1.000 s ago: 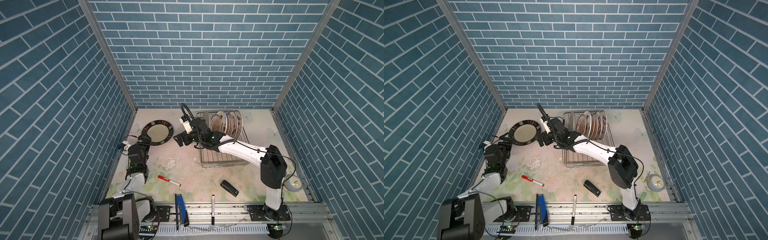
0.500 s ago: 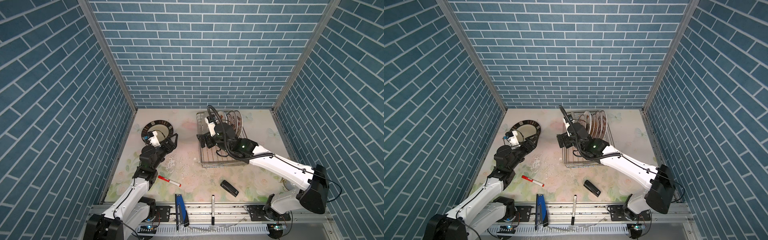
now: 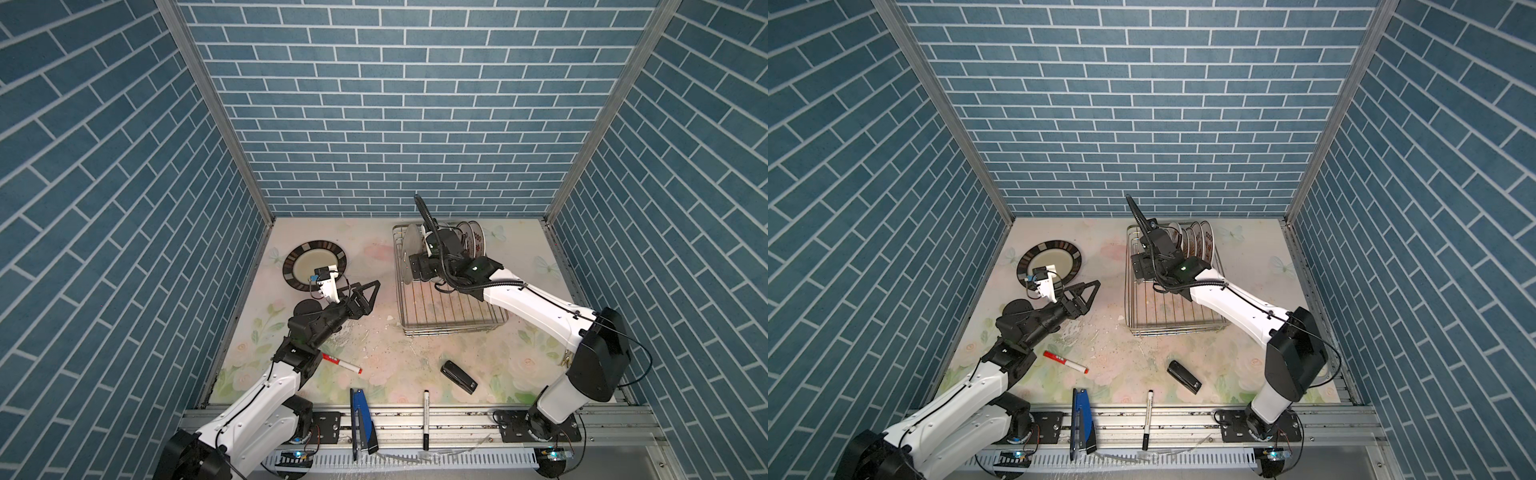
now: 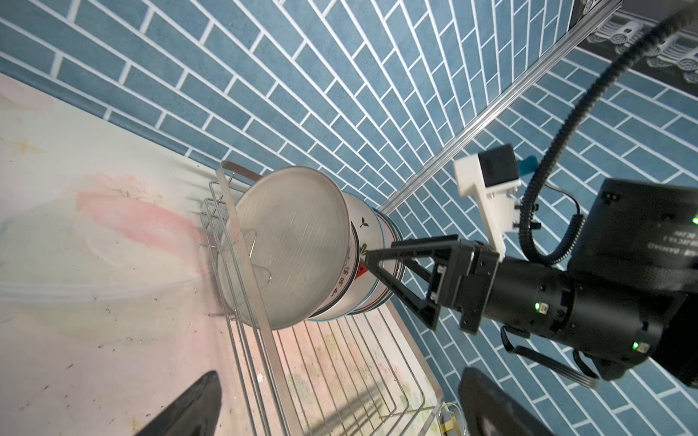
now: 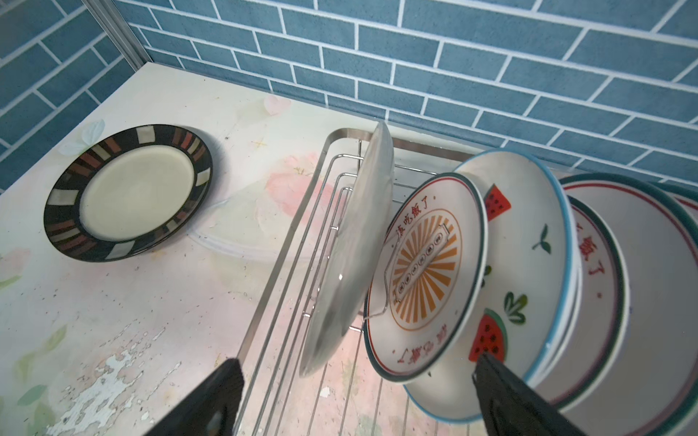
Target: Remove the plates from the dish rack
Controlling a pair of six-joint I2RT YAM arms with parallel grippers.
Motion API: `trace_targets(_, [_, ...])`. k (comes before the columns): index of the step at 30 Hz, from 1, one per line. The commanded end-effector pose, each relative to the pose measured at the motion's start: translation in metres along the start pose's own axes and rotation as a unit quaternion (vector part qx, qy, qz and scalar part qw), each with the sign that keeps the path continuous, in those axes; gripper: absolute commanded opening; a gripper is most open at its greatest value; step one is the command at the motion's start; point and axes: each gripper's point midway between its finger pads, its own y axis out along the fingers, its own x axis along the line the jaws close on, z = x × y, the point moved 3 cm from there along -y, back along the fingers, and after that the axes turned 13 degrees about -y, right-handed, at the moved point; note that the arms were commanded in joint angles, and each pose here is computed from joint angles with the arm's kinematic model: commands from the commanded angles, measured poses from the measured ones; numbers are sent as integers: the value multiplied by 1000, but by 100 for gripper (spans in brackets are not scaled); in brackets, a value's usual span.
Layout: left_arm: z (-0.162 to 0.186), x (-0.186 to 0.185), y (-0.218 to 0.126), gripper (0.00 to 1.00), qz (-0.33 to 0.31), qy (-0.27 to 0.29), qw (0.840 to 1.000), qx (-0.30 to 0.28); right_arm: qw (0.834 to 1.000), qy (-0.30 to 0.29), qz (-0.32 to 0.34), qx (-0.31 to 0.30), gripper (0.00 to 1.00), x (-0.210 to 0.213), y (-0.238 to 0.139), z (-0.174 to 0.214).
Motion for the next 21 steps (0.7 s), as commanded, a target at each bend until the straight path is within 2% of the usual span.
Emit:
trace_targets(1, [-1, -8, 6, 100, 17, 27, 999, 1, 1000, -1, 10, -15, 94, -2, 7, -19])
trace_targets(5, [5, -8, 15, 100, 25, 31, 999, 10, 999, 3, 47, 0, 85, -7, 25, -21])
trace_targets(8, [10, -7, 24, 100, 29, 30, 999, 22, 997, 6, 81, 5, 72, -13, 32, -22])
trace_targets(15, [17, -3, 43, 100, 47, 15, 998, 38, 990, 9, 141, 27, 56, -22, 48, -22])
trace_targets(18, [20, -3, 48, 100, 56, 9, 997, 48, 986, 3, 161, 35, 55, -22, 55, -20])
trace_targets(21, [22, 3, 52, 100, 36, 6, 997, 62, 985, -4, 167, 45, 51, -21, 60, -21])
